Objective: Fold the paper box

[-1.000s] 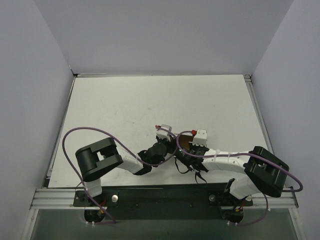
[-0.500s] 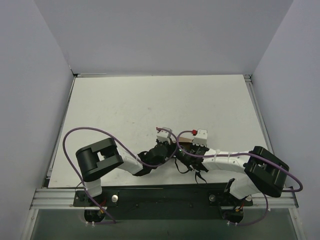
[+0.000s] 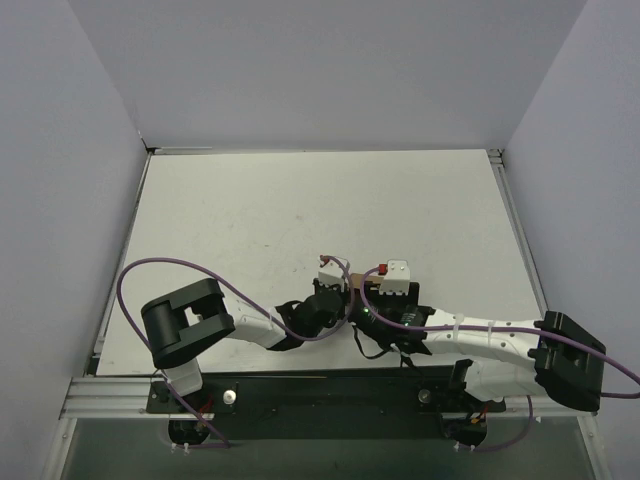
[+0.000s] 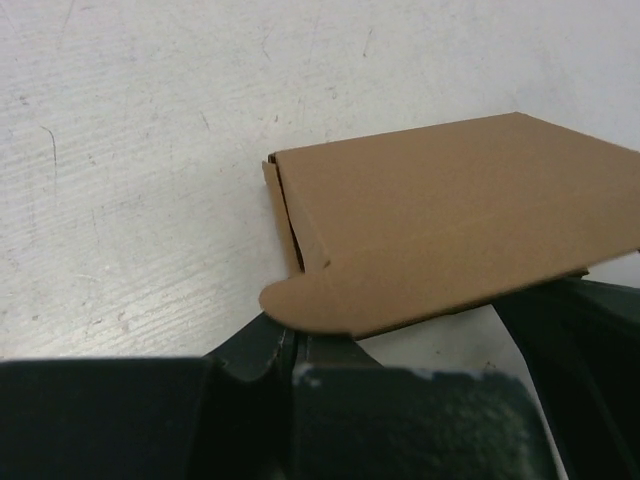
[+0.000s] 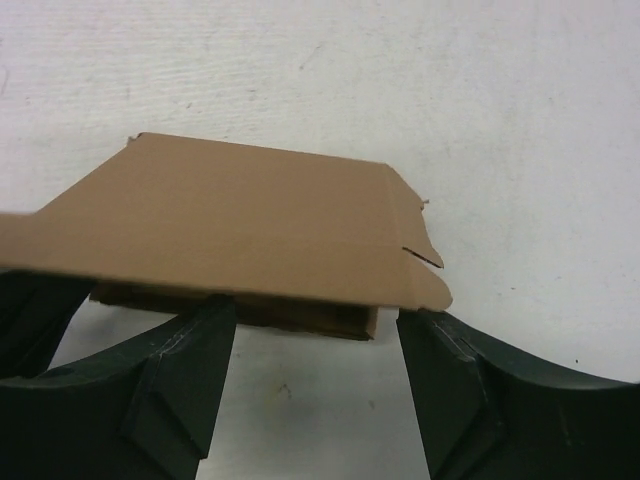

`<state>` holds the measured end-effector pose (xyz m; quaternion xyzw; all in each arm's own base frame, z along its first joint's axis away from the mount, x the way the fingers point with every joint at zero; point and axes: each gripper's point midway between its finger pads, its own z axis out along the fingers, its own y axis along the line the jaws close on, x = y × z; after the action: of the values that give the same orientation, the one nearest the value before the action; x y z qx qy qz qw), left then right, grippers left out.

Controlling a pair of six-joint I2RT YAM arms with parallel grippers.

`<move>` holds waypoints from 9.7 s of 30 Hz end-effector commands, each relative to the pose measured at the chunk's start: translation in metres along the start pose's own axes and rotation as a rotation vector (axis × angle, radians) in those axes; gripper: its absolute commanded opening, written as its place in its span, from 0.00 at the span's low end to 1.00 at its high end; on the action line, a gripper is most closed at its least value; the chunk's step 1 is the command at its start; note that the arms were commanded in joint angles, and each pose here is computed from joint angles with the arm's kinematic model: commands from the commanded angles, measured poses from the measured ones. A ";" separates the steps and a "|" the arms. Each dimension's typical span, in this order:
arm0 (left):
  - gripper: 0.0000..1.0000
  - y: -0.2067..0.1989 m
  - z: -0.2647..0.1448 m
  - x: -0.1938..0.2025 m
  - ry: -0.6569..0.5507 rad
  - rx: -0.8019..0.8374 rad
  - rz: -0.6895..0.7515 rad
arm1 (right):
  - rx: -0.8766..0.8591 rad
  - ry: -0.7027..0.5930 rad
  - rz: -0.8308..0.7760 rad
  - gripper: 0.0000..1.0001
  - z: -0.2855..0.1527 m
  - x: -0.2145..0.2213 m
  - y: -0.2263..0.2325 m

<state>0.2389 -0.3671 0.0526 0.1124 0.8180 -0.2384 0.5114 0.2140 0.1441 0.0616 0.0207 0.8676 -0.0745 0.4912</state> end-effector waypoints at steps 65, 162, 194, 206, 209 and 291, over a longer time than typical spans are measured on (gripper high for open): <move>0.52 -0.024 -0.003 -0.052 -0.104 0.320 0.109 | -0.131 0.155 -0.161 0.55 0.016 -0.018 -0.018; 0.00 0.026 0.019 -0.072 -0.074 0.153 0.161 | -0.339 0.069 -0.192 0.64 -0.004 -0.063 0.013; 0.00 0.113 -0.066 -0.056 0.190 -0.081 0.144 | -0.588 -0.080 -0.205 0.45 0.016 -0.044 0.094; 0.00 0.113 -0.067 -0.056 0.160 -0.072 0.119 | -0.616 -0.063 -0.236 0.25 0.019 -0.038 0.104; 0.00 0.108 -0.066 -0.054 0.130 -0.032 0.114 | -0.616 -0.073 -0.226 0.20 0.019 -0.039 0.104; 0.00 0.084 -0.069 -0.026 0.173 -0.148 0.113 | -0.550 -0.115 0.186 0.09 -0.005 -0.050 0.116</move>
<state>0.2441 -0.2513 0.0773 0.1394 0.8387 -0.0984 0.5172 0.2590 0.2387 0.0591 -0.0227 0.8466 0.1529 0.5092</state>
